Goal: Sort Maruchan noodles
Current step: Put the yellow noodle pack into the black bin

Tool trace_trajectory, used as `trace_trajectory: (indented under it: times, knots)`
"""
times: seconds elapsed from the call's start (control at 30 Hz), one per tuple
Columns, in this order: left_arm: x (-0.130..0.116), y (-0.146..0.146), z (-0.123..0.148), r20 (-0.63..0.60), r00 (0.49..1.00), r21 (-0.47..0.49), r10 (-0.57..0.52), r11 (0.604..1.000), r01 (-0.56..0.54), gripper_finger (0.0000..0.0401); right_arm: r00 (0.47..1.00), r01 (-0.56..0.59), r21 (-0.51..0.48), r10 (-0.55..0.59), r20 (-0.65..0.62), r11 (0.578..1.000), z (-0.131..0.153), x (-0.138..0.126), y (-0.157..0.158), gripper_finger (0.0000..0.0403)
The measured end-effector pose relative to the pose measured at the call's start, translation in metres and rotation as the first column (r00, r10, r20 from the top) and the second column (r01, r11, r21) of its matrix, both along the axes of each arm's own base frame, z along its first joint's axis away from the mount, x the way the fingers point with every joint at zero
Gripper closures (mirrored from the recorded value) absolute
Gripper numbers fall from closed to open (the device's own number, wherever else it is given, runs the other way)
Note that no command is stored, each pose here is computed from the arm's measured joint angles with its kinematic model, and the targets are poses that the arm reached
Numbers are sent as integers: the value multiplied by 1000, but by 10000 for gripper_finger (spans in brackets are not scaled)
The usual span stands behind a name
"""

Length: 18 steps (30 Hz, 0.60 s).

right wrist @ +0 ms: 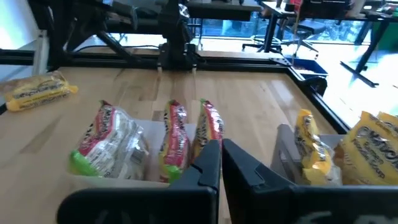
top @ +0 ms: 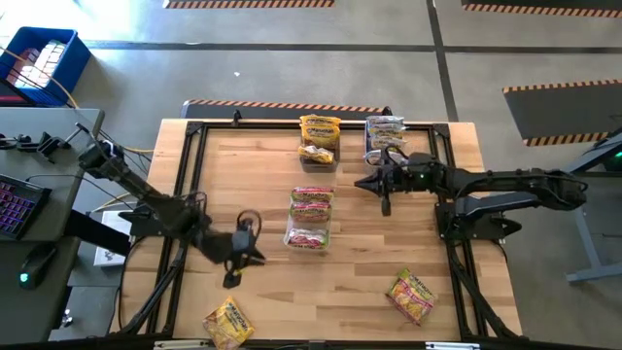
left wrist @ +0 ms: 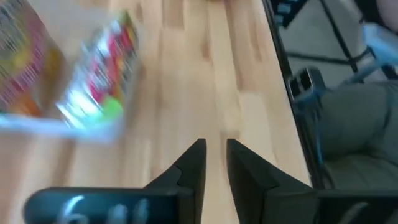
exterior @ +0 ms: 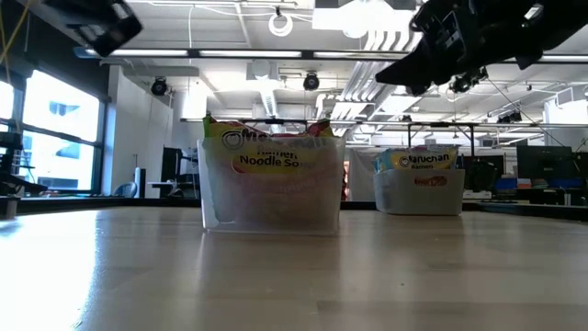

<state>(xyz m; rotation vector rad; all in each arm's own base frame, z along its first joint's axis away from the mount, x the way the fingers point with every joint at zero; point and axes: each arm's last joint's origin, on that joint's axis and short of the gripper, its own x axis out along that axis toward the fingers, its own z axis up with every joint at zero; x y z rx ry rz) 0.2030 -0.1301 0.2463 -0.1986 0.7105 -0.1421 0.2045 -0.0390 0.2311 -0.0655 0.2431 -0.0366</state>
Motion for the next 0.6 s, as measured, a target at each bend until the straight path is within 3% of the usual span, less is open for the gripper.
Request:
trace_trajectory:
  times: [0.13, 0.27, 0.4, 0.6]
  knots:
    - [-3, -23, -11, -140, 990, -50, 9, 999, -17, 317, 999, -40, 6, 40, -8, 999, -1, 1, 9, 403]
    - [-5, -46, -24, -312, 950, -139, -20, 990, -24, 280, 998, -65, 8, 65, -15, 998, -2, 2, 15, 403]
    - [-6, -67, -45, -491, 869, -212, -56, 976, -57, 249, 999, -39, -5, 39, -23, 999, -2, 2, 18, 403]
    - [-8, -87, -82, -654, 750, -208, -99, 977, -53, 216, 999, -43, -10, 42, -28, 999, -3, 3, 23, 403]
